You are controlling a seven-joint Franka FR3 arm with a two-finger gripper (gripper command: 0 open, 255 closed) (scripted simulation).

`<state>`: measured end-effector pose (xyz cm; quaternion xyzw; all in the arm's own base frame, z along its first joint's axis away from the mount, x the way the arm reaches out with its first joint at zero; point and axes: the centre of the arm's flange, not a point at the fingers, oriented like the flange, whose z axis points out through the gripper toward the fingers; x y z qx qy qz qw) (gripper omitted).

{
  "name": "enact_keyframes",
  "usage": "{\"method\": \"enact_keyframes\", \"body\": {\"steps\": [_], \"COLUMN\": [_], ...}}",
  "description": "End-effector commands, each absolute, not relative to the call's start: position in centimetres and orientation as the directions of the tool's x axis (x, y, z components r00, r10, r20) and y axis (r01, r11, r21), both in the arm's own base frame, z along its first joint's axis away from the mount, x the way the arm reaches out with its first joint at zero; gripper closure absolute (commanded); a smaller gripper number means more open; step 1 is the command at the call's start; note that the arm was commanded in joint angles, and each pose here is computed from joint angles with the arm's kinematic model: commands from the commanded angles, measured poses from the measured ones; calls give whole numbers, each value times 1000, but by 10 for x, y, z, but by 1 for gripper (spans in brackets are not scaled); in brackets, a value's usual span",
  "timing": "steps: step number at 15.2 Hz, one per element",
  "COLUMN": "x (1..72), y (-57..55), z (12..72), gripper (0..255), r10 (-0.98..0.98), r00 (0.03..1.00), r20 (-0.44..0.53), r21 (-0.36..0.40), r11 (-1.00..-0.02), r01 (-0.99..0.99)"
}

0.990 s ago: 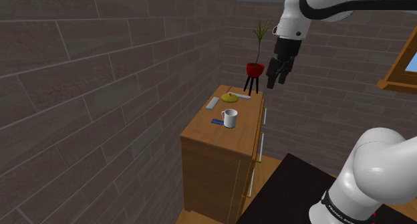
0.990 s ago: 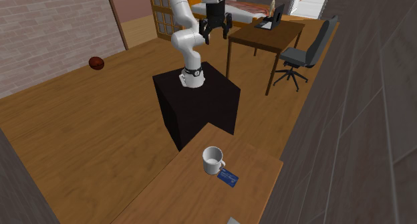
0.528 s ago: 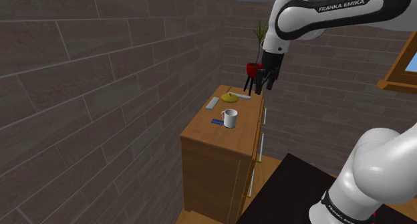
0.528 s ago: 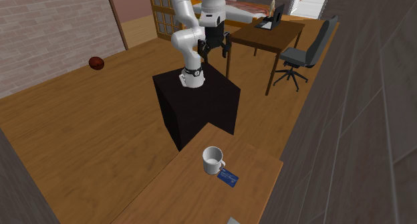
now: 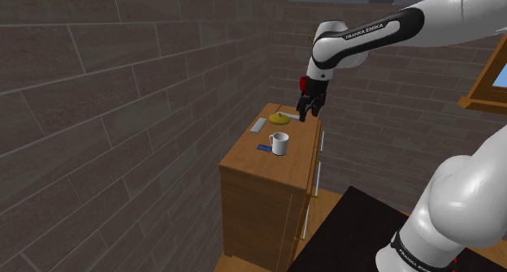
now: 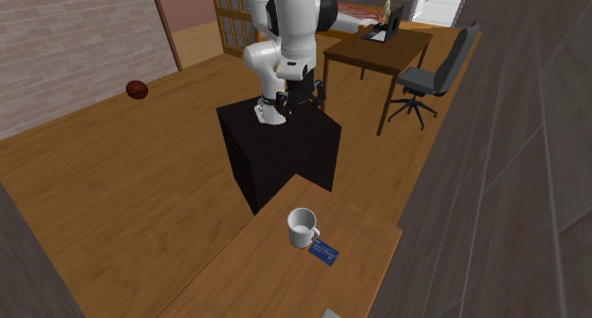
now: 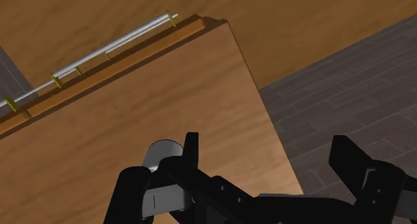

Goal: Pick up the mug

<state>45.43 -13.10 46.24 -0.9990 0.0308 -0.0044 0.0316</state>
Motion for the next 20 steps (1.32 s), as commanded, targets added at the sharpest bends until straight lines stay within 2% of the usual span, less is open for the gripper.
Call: {"method": "enact_keyframes", "body": {"steps": [1,20], "x": [472,619], "y": [-143,-262], "z": [444,280], "gripper": [0,0], "r10": [-66,-109], "r00": [998,994], "r20": [7,2], "r21": [-63,-65], "r11": [-996,-992], "r01": [-66,-109]}}
